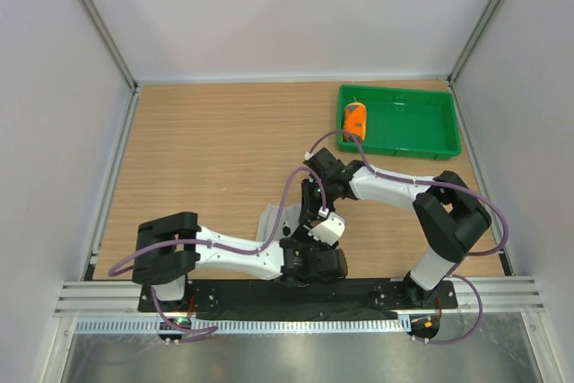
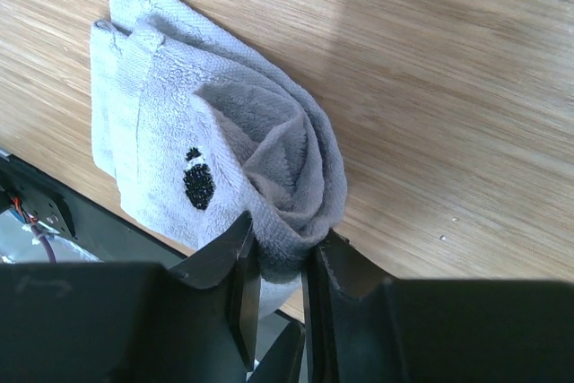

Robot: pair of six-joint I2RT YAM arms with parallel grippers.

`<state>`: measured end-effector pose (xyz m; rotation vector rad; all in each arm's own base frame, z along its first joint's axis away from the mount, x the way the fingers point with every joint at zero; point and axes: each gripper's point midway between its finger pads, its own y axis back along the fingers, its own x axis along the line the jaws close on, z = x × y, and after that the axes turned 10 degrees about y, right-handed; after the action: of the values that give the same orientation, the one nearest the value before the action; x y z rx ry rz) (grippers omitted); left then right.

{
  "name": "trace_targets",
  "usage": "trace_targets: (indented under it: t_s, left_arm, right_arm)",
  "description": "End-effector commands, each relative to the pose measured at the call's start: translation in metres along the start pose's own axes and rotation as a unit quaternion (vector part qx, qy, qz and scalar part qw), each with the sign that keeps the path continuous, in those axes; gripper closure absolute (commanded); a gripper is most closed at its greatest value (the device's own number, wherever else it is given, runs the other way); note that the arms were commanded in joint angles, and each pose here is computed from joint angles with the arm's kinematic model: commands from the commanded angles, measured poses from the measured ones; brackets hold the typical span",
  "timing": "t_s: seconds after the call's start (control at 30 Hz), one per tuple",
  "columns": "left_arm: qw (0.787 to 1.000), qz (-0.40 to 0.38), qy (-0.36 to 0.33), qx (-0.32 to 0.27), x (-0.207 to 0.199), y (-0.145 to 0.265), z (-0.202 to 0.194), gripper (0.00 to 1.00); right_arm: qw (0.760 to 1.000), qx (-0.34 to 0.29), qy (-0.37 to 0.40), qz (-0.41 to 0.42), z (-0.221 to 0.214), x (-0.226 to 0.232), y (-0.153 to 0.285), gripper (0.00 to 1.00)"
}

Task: Roll the towels
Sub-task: Roll the towel

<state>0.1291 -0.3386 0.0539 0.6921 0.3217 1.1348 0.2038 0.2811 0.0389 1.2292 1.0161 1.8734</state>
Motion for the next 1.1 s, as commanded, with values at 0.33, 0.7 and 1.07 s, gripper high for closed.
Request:
trace_targets:
  t_s: [0.33,0.7,1.07]
  left_arm:
    - [0.997,0.066,-0.012,-0.023,0.01,-0.008,-0.002,0.45]
    - [0.996,0.091,-0.015,0.001,0.025,-0.019,-0.044,0.64]
    - [0.999,0.008,0.033,0.0,0.018,-0.007,-0.041,0.93]
  right_arm:
    - [1.0,-0.015,0.013,0.011,0.007,0.011,0.011,0.73]
    - [1.0,-0.008,0.016,0.019,0.008,0.016,0.014,0.7]
    - [1.0,-0.001,0.007,0.0,0.006,-0.002,0.012,0.56]
